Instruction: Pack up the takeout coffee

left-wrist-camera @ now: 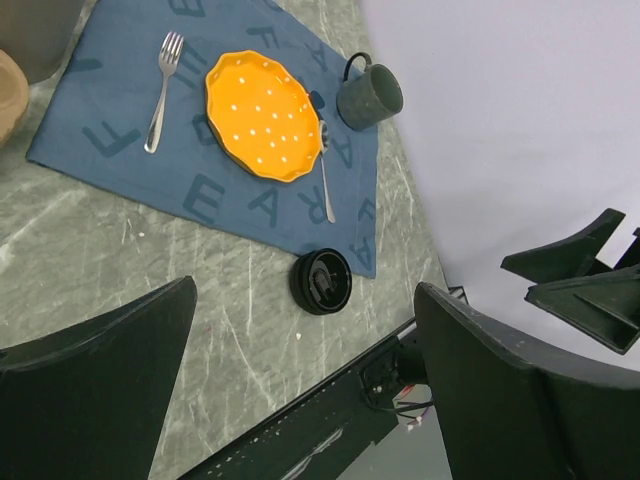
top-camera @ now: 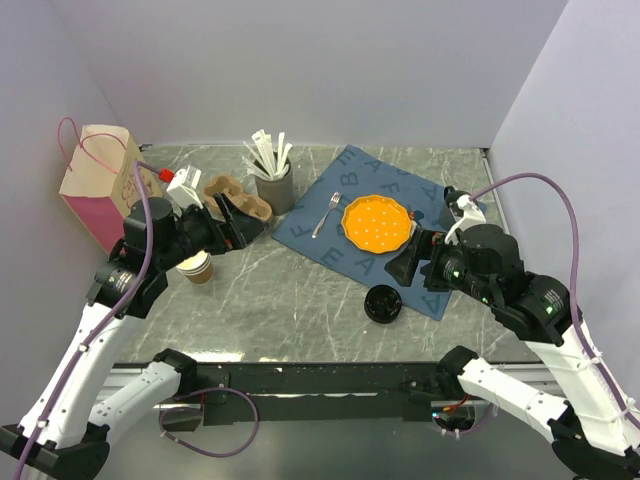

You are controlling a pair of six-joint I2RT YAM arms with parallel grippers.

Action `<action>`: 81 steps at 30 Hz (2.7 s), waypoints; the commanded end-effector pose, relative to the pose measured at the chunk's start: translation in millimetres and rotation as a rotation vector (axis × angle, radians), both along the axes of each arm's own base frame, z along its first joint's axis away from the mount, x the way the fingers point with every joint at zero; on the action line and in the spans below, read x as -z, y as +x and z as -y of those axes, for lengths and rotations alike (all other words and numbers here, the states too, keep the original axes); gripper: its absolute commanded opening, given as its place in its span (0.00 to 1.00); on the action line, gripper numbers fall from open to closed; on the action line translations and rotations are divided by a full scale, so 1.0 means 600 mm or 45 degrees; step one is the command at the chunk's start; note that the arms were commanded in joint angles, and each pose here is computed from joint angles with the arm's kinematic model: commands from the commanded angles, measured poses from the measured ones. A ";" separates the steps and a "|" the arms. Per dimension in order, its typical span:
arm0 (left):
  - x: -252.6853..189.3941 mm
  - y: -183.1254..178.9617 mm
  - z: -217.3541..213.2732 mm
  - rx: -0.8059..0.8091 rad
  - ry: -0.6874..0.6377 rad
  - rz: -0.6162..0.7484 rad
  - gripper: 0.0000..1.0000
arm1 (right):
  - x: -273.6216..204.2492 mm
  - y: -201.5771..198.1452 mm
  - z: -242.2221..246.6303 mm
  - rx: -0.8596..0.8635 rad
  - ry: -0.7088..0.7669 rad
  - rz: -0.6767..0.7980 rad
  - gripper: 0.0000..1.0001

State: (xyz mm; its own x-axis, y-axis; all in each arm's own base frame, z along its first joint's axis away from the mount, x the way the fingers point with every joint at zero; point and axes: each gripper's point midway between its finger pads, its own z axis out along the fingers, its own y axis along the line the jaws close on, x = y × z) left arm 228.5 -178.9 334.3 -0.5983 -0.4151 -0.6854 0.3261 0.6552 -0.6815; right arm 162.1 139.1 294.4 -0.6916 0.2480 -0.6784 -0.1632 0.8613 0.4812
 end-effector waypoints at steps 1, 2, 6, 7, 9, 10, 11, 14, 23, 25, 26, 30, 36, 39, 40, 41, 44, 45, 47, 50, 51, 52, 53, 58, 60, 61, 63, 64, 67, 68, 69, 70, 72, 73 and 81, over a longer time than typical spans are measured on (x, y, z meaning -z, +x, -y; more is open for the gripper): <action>-0.020 0.007 -0.003 -0.026 -0.014 0.071 0.97 | -0.009 0.016 -0.007 0.038 0.048 0.032 1.00; -0.017 0.008 -0.004 -0.031 -0.007 0.068 0.97 | -0.009 0.019 -0.003 0.053 0.041 0.039 1.00; -0.014 0.018 -0.006 -0.047 0.015 0.072 0.97 | -0.016 0.022 -0.002 0.061 0.038 0.051 1.00; -0.015 0.019 -0.006 -0.047 0.016 0.073 0.97 | -0.015 0.023 -0.002 0.059 0.032 0.053 1.00; -0.021 0.024 -0.006 -0.048 0.031 0.089 0.97 | -0.016 0.025 0.001 0.073 0.025 0.062 1.00; -0.020 0.025 -0.009 -0.060 0.042 0.082 0.97 | -0.015 0.027 0.002 0.081 0.020 0.060 1.00; -0.024 0.027 -0.010 -0.068 0.049 0.086 0.97 | -0.014 0.028 0.003 0.086 0.017 0.062 1.00; -0.006 0.039 -0.028 -0.155 0.108 0.030 0.97 | -0.014 0.029 0.006 0.098 0.009 0.055 1.00; 0.093 0.063 -0.160 -0.829 0.272 -0.337 0.99 | -0.001 0.024 -0.005 0.011 -0.035 0.029 0.99; 0.114 0.061 -0.199 -0.975 0.372 -0.384 0.95 | 0.003 0.023 -0.009 0.000 -0.033 0.015 0.98; 0.117 0.063 -0.206 -1.007 0.387 -0.387 0.93 | 0.004 0.022 -0.013 -0.017 -0.029 0.012 0.97; 0.136 0.080 -0.231 -1.074 0.481 -0.404 0.68 | 0.012 0.023 -0.017 -0.038 -0.042 0.006 0.94; 0.201 0.095 -0.249 -1.076 0.657 -0.536 0.61 | 0.013 0.021 -0.020 -0.056 -0.037 0.002 0.90; 0.231 0.102 -0.254 -1.064 0.740 -0.564 0.61 | 0.014 0.018 -0.022 -0.069 -0.025 0.006 0.87; 0.245 0.105 -0.254 -1.055 0.770 -0.582 0.60 | 0.014 0.018 -0.023 -0.072 -0.022 0.011 0.87; 0.249 0.110 -0.254 -1.040 0.797 -0.574 0.56 | 0.015 0.018 -0.022 -0.071 -0.021 0.015 0.86; 0.262 0.119 -0.256 -1.018 0.860 -0.586 0.53 | 0.015 0.018 -0.022 -0.070 -0.002 0.037 0.85; 0.266 0.121 -0.257 -1.019 0.871 -0.589 0.52 | 0.016 0.012 -0.025 -0.091 0.014 0.034 0.85; 0.280 0.122 -0.260 -1.016 0.910 -0.606 0.49 | 0.011 0.011 -0.029 -0.105 0.035 0.050 0.85; 0.299 0.124 -0.256 -0.986 0.933 -0.633 0.49 | 0.007 0.012 -0.026 -0.103 0.030 0.072 0.85; 0.305 0.126 -0.251 -0.970 0.932 -0.642 0.48 | 0.007 0.013 -0.024 -0.099 0.022 0.073 0.85; 0.312 0.125 -0.252 -0.964 0.940 -0.651 0.47 | 0.007 0.013 -0.023 -0.098 0.016 0.075 0.85; 0.314 0.125 -0.252 -0.962 0.943 -0.652 0.43 | 0.011 0.013 -0.021 -0.095 0.002 0.066 0.85; 0.331 0.126 -0.252 -0.946 0.972 -0.665 0.34 | 0.015 0.013 -0.021 -0.088 -0.004 0.051 0.85; 0.339 0.126 -0.250 -0.928 0.985 -0.682 0.31 | 0.015 0.013 -0.022 -0.085 0.007 0.053 0.85; 0.341 0.126 -0.250 -0.928 0.991 -0.684 0.30 | 0.015 0.013 -0.022 -0.083 0.007 0.052 0.85; 0.344 0.125 -0.251 -0.921 1.007 -0.692 0.23 | 0.016 0.015 -0.022 -0.077 0.008 0.050 0.85; 0.341 0.126 -0.252 -0.920 1.010 -0.689 0.20 | 0.015 0.015 -0.022 -0.079 0.009 0.049 0.85; 0.333 0.127 -0.256 -0.928 1.033 -0.688 0.12 | 0.016 0.016 -0.023 -0.080 0.003 0.044 0.85; 0.332 0.123 -0.261 -0.933 1.054 -0.696 0.04 | 0.018 0.018 -0.024 -0.080 -0.001 0.037 0.85; 0.330 0.122 -0.263 -0.939 1.064 -0.697 0.01 | 0.017 0.018 -0.024 -0.080 0.000 0.039 0.85; 0.324 0.123 -0.264 -0.943 1.067 -0.694 0.01 | 0.018 0.019 -0.025 -0.081 -0.002 0.040 0.85; 0.321 0.118 -0.269 -0.945 1.094 -0.708 0.01 | 0.017 0.020 -0.027 -0.082 -0.002 0.037 0.85; 0.313 0.120 -0.269 -0.948 1.091 -0.703 0.01 | 0.017 0.021 -0.027 -0.085 -0.003 0.036 0.85; 0.270 0.127 -0.264 -0.918 1.064 -0.629 0.01 | 0.020 0.024 -0.034 -0.100 -0.008 0.027 0.85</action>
